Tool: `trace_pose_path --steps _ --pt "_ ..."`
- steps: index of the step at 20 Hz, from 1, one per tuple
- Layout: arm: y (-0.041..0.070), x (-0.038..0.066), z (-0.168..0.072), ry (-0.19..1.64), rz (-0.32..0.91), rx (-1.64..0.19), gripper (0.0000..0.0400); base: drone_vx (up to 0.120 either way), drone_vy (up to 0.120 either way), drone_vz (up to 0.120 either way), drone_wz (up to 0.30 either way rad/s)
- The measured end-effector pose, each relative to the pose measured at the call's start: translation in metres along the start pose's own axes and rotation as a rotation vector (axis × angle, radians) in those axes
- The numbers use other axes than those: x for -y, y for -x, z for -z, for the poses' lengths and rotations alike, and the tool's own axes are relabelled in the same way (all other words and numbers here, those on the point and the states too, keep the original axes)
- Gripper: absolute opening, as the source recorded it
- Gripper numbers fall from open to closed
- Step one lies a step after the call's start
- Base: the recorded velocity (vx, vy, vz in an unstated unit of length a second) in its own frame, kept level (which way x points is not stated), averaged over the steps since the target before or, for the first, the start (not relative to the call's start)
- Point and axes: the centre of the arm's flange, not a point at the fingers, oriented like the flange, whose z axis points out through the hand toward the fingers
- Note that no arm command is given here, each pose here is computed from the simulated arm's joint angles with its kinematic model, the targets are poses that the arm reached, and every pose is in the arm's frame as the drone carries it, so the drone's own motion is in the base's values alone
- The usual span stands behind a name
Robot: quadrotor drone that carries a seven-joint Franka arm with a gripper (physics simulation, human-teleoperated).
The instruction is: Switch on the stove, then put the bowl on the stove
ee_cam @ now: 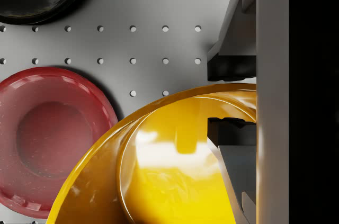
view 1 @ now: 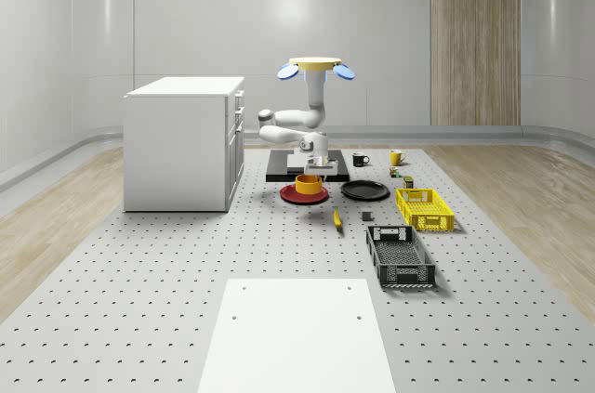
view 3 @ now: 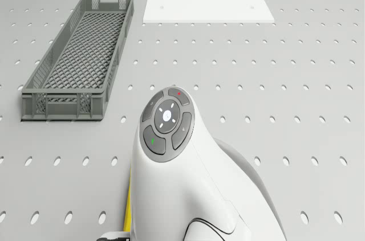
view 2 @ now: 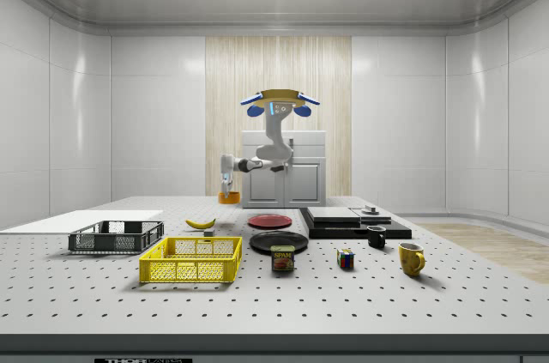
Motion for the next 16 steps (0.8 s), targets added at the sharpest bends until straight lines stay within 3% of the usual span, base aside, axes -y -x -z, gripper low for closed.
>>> trace_pose_path --steps 5,16 --pt "0.0000 0.0000 0.0002 0.000 0.000 0.000 0.0100 -0.120 0.104 0.104 0.000" --pt "0.0000 0.0000 0.0003 0.000 0.000 0.000 0.0100 -0.120 0.000 0.000 0.000"
